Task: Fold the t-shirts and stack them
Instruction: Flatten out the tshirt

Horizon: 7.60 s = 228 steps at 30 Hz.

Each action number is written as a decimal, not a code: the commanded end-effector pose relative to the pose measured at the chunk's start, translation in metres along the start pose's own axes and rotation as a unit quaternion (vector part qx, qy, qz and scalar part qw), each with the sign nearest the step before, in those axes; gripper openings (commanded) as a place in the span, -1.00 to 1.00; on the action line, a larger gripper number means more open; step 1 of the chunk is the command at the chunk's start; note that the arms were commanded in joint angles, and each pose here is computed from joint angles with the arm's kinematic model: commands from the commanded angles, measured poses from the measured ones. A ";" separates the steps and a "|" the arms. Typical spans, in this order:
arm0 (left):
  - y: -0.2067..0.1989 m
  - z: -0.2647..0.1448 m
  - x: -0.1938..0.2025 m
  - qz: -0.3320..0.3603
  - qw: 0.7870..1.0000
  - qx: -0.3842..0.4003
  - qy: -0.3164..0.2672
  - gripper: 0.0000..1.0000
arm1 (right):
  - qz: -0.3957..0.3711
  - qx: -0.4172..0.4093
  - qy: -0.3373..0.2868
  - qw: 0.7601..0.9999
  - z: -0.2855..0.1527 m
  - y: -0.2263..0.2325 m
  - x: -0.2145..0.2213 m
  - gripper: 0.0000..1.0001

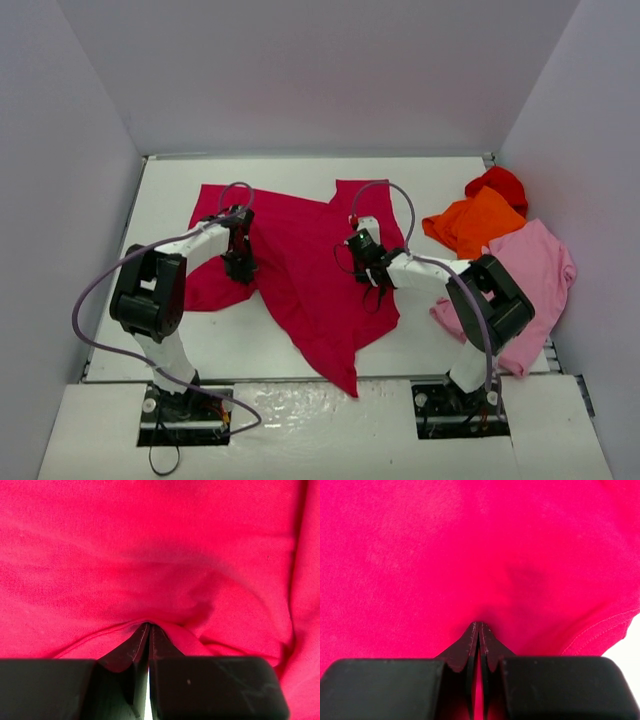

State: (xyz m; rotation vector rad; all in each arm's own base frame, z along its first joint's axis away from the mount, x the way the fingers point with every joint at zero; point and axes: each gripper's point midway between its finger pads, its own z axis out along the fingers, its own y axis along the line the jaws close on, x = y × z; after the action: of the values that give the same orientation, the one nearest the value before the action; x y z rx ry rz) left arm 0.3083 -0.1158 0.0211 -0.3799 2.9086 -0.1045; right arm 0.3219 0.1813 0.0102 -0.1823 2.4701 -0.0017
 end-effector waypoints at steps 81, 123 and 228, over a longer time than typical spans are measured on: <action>0.005 -0.045 -0.039 -0.050 0.988 0.048 -0.141 0.34 | 0.118 -0.124 0.004 0.985 -0.157 0.037 0.082 -0.10; -0.002 -0.027 -0.025 -0.042 0.991 0.060 -0.108 0.12 | -0.009 -0.167 0.022 0.986 -0.134 0.099 0.098 -1.00; -0.040 -0.039 -0.137 0.011 0.967 0.080 -0.240 -0.19 | 0.118 -0.010 -0.024 0.993 0.063 -0.065 -0.060 -1.00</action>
State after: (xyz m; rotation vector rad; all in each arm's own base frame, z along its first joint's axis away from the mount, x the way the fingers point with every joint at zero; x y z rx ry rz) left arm 0.4167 -0.1294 0.0347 -0.3087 2.6376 -0.2343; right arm 0.4354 0.1400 0.0104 0.1065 2.3951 0.1706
